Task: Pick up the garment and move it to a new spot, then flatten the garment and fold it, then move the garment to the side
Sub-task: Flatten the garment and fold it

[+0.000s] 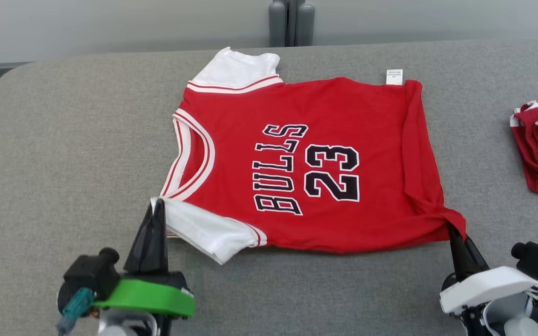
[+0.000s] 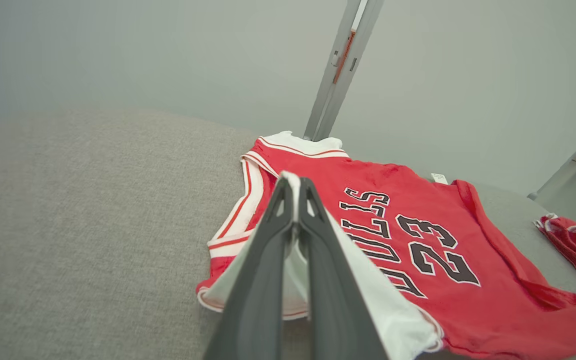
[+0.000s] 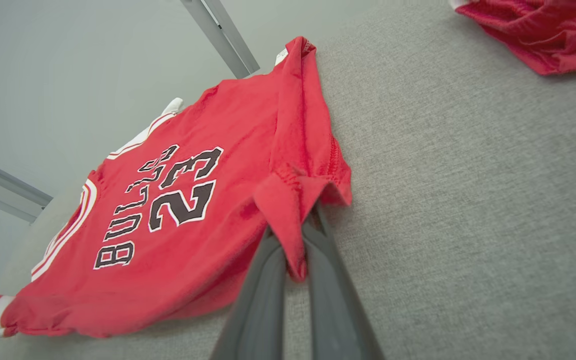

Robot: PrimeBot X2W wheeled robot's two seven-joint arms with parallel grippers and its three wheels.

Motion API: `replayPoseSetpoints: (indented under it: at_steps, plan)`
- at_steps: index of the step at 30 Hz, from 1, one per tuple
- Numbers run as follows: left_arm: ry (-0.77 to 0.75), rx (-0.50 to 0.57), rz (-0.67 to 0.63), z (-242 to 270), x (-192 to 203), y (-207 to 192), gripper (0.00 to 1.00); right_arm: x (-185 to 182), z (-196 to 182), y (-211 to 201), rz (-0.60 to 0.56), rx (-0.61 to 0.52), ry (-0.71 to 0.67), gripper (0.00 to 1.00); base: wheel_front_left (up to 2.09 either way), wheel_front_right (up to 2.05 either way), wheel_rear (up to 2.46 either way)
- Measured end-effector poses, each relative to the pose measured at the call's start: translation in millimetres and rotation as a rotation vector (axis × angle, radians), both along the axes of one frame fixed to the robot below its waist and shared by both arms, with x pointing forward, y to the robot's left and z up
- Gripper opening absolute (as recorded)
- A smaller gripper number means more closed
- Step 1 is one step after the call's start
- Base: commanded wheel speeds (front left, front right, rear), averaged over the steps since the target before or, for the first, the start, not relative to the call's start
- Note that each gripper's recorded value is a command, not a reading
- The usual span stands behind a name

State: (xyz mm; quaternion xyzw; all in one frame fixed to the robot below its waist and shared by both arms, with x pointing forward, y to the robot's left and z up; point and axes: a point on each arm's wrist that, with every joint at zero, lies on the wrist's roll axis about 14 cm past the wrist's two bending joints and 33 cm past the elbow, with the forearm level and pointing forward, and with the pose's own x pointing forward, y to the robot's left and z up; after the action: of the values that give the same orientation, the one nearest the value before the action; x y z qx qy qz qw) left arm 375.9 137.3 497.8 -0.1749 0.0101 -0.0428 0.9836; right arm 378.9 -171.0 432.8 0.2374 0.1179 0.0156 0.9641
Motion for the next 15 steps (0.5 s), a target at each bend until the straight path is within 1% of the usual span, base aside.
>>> replayPoseSetpoints:
  at_steps: [2,5,8,11,15]
  plan:
    - [-0.038,0.043,-0.021,7,17,-2,0.00,9,2,-2,-0.011,0.008,-0.014,0.00,0.00,0.00,0.00]
    - [-0.073,0.070,-0.050,13,41,-8,0.00,23,6,-8,-0.026,-0.001,-0.038,0.00,0.00,0.00,0.00]
    - [-0.094,0.089,-0.052,15,66,-9,0.00,39,8,-10,-0.038,0.001,-0.057,0.00,0.00,0.00,0.00]
    - [-0.085,0.093,-0.047,8,88,-10,0.00,51,4,-12,-0.045,-0.002,-0.055,0.00,0.00,0.00,0.00]
    - [-0.031,0.097,-0.044,-14,109,-11,0.00,65,-3,-13,-0.047,-0.014,-0.042,0.00,0.00,0.00,0.00]
